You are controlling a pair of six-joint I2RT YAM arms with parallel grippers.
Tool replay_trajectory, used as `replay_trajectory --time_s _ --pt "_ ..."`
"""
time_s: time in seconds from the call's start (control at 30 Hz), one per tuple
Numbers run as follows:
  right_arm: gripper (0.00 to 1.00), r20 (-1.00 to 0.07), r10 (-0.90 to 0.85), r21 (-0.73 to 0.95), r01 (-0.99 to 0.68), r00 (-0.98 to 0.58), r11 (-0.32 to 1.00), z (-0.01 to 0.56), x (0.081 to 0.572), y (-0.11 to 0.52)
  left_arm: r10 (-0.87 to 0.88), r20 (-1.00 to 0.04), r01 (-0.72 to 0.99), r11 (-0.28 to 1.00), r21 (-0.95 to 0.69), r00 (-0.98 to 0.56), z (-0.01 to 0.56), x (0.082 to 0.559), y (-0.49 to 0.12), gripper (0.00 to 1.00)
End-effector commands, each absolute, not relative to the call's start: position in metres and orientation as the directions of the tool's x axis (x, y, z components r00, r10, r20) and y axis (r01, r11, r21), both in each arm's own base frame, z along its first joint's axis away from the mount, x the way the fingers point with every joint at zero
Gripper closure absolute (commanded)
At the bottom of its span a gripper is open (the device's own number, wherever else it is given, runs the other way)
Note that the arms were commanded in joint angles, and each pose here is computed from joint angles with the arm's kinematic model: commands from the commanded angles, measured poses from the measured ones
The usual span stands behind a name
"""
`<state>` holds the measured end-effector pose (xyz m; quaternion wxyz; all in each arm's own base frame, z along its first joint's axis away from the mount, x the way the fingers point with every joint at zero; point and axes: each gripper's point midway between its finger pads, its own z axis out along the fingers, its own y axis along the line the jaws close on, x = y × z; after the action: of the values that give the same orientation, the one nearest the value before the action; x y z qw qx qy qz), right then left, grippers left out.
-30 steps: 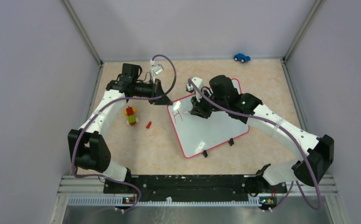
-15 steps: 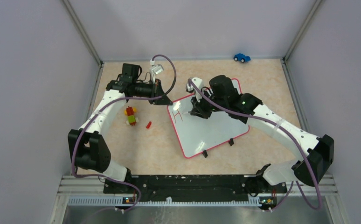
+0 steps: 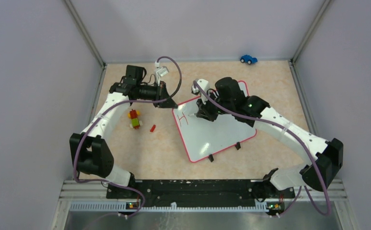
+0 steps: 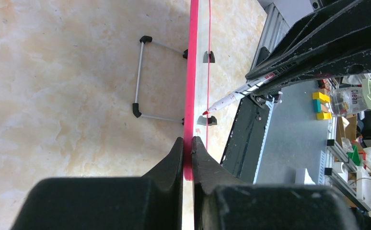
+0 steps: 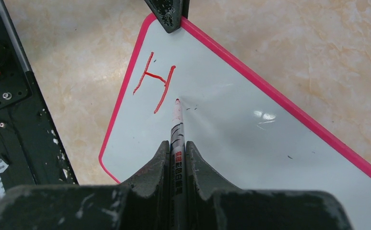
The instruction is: Write a sentence on the whiteboard
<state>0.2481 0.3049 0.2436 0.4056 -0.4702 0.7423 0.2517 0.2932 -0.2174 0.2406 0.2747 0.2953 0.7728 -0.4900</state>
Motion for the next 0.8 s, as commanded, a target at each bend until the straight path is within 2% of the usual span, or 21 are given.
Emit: replay_trajectory --time_s 0.0,0.77 --pt "1.0 -0.862 -0.457 -0.03 -0.879 -0.219 0.477 0.258 0.261 0.306 0.222 -0.713 0.739 0.333 -0.586 -0.665 0.237 0.283 -0.224 1.0" --pt "1.0 -0.85 -0.478 -0.01 -0.899 -0.223 0.438 0.245 0.258 0.315 0.223 -0.715 0.741 0.334 -0.583 -0.663 0.237 0.283 -0.224 1.0"
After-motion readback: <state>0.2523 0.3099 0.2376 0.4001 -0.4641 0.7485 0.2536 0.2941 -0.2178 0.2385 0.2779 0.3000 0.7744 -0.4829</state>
